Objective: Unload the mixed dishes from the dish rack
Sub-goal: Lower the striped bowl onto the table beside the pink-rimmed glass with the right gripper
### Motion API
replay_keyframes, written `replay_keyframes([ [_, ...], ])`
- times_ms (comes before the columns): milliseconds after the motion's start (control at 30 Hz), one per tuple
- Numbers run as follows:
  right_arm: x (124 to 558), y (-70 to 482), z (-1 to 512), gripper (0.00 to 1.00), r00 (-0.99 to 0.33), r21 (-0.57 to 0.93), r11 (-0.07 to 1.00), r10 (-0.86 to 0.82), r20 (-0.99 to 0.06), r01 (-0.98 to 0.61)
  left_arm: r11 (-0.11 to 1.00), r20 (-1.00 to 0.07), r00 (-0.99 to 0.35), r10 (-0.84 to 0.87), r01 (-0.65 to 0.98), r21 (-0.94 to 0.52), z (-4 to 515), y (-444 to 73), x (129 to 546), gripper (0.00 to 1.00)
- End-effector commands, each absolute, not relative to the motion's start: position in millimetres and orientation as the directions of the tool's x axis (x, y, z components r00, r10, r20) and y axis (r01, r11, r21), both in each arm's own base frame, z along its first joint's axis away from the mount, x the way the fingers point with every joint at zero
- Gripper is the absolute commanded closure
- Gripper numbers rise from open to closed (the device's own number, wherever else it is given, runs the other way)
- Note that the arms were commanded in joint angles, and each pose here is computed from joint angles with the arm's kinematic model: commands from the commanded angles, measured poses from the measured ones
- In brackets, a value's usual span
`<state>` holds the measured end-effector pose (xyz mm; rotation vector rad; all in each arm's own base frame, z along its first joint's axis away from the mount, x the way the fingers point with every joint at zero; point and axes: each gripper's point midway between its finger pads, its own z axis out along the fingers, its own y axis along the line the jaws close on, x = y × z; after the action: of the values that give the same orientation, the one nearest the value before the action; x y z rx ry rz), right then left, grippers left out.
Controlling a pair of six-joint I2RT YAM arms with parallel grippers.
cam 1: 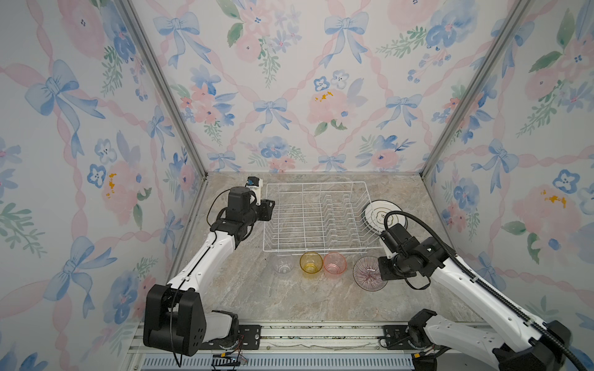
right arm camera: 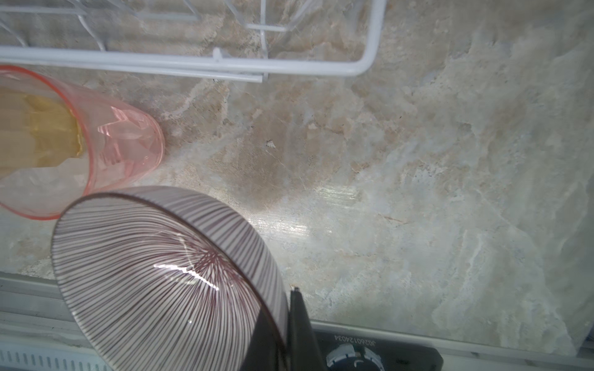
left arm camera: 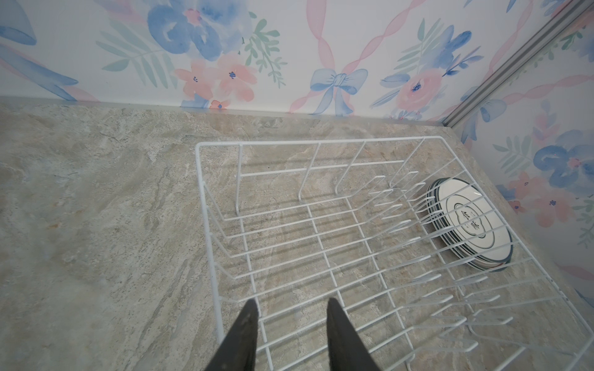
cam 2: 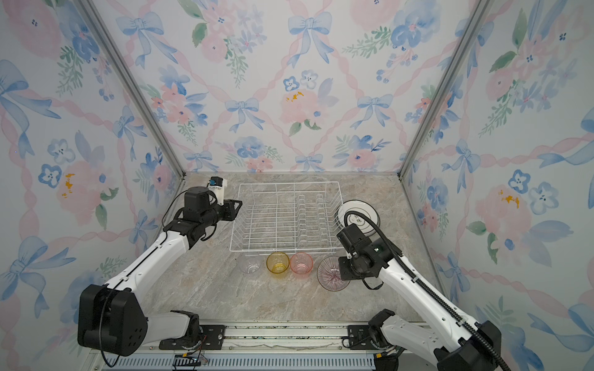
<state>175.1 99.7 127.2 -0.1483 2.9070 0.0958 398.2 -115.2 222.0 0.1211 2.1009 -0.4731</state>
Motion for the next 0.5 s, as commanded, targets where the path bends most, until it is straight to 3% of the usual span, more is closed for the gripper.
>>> replay_keyframes([
  [0, 192.8, 113.2, 117.0, 1.00, -0.965, 0.139, 0.988, -0.033, -0.259, -0.071, 0.919, -0.836, -0.542, -0.089, 0.278, -0.279, 220.9, -115.1, 396.7, 0.63],
  [467, 213.8, 111.5, 71.9, 1.00, -0.978, 0.213, 0.977, 0.037, -0.203, -0.008, 0.924, -0.830, -0.551, -0.085, 0.268, -0.272, 215.8, -113.7, 398.6, 0.63],
])
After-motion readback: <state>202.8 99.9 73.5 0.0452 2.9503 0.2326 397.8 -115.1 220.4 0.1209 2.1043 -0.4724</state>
